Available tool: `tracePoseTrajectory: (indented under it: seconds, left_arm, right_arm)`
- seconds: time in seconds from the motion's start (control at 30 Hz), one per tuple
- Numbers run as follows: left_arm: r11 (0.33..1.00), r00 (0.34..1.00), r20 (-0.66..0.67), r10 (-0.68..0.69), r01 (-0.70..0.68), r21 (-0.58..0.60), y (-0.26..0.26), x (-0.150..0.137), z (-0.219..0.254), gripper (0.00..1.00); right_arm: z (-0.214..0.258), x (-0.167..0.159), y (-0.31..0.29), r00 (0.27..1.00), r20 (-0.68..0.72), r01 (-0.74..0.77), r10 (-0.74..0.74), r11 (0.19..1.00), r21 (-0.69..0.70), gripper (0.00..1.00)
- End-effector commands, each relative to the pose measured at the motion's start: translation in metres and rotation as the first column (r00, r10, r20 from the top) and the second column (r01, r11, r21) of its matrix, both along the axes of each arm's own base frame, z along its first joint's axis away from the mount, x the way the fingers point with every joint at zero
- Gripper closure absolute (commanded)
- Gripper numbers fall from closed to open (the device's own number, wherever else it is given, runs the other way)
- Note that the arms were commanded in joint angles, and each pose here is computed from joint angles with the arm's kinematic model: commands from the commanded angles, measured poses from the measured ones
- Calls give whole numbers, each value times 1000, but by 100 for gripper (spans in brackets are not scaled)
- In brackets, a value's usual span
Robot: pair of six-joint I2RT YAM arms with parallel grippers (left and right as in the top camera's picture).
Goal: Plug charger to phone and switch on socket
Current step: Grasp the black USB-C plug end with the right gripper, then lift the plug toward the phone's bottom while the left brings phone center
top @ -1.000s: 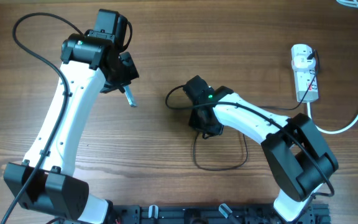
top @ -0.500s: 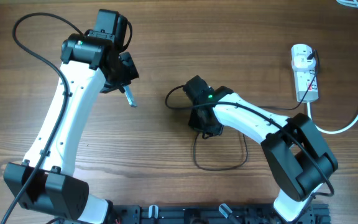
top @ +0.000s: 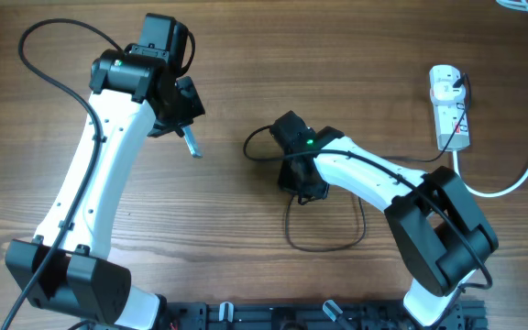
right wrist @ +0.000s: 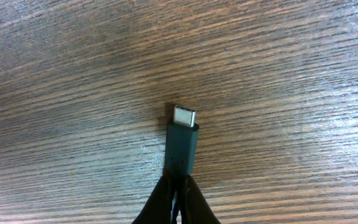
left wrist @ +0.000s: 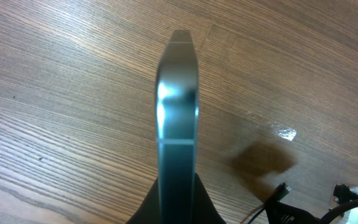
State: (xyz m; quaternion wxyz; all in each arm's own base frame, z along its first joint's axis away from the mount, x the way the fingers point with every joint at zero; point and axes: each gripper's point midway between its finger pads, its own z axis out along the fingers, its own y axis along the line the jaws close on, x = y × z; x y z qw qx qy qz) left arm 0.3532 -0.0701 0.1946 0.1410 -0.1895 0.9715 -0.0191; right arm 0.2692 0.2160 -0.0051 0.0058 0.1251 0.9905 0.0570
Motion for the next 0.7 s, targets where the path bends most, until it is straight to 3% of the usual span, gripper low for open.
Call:
tracePoseTrajectory:
  seconds: [0.0,0.27,0.33,0.43,0.57,0.67]
  left_arm:
    - [1000,1000,7,18,-18,8,2,2,-1,96]
    - [999,1000,20,-2,2,-49,-9,6,1,96]
    - [985,992,52,-112,117,-125,-28,12,4,96]
    - [930,957,142,-251,280,-239,-59,22,16,96]
    - [862,919,257,-298,375,-341,-85,36,34,96]
    - [747,872,359,-334,477,-463,-114,38,58,96]
  right_arm:
    - [-15,-5,3,999,-39,-10,10,1000,-1,95]
    - [9,4,22,992,6,-123,123,989,87,96]
    - [28,5,28,986,45,-164,160,977,136,96]
    - [65,3,43,967,122,-248,225,939,237,96]
    - [134,-4,56,897,308,-415,318,846,335,96]
    - [189,-20,60,806,461,-554,371,747,367,96]
